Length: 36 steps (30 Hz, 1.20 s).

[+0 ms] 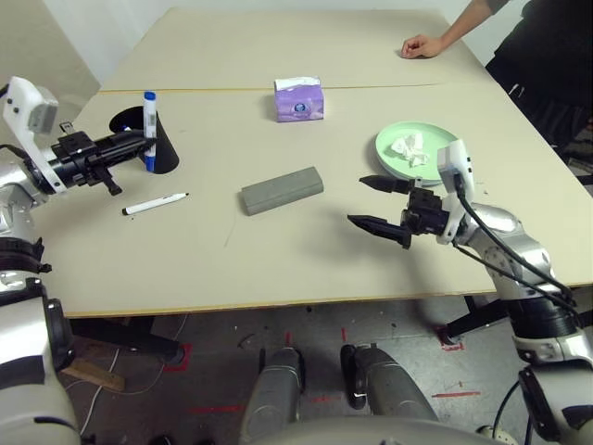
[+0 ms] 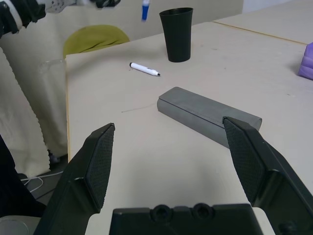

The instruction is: Organize and tidy the items on the table.

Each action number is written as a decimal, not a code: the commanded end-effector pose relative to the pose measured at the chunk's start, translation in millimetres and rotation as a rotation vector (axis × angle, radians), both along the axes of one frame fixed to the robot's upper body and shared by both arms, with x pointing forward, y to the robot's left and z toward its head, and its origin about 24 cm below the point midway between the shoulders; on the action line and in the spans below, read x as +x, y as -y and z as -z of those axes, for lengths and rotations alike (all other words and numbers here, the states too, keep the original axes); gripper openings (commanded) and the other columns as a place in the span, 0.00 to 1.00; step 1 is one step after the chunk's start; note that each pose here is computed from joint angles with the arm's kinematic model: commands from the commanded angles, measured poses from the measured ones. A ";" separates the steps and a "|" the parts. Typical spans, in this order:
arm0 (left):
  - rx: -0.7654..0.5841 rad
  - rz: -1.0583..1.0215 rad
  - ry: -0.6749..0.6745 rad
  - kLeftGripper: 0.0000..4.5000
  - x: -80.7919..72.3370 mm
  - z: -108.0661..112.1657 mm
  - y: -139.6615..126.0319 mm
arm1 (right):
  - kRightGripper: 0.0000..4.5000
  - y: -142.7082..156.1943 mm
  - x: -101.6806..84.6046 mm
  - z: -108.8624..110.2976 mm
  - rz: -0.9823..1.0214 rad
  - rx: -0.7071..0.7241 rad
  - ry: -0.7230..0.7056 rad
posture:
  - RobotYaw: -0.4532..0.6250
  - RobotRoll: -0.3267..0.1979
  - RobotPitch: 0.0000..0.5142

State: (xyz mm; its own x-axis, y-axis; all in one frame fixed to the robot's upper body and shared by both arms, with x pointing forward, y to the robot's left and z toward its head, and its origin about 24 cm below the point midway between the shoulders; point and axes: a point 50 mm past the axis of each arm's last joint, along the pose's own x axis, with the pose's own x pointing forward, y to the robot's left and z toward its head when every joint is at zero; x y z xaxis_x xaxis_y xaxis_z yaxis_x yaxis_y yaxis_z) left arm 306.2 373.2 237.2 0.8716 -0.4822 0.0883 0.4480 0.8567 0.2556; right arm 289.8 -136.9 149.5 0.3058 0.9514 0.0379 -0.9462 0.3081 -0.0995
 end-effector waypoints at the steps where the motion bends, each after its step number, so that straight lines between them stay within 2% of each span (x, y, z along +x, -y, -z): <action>1: -0.055 -0.100 0.028 0.06 3.8 1.6 -6.9 | 1.00 1.7 -0.6 -0.5 0.012 -0.002 0.011 | 0.43 0.62 0.24; 15: -0.047 -0.355 0.099 0.06 23.3 0.9 -7.4 | 1.00 6.8 -1.3 -1.2 0.059 -0.011 0.011 | 0.41 0.62 0.23; 23: -0.059 -0.421 0.147 0.06 26.1 -6.3 -8.3 | 1.00 8.0 -4.6 -0.8 0.064 -0.011 0.004 | 0.41 0.62 0.25; 36: -0.036 -0.503 0.123 0.06 32.5 7.7 -4.7 | 1.00 9.3 -7.7 -2.4 0.068 -0.015 -0.006 | 0.41 0.62 0.27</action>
State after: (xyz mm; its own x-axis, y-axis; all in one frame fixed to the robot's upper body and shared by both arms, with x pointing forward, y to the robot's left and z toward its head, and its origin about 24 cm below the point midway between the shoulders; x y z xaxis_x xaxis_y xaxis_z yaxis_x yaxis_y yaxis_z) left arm 337.6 379.1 236.1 0.9711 -0.0029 0.2386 -0.0549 0.9705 0.2350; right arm 284.4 -144.1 151.4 0.3652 0.9306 0.0268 -0.9253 0.3660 -0.0999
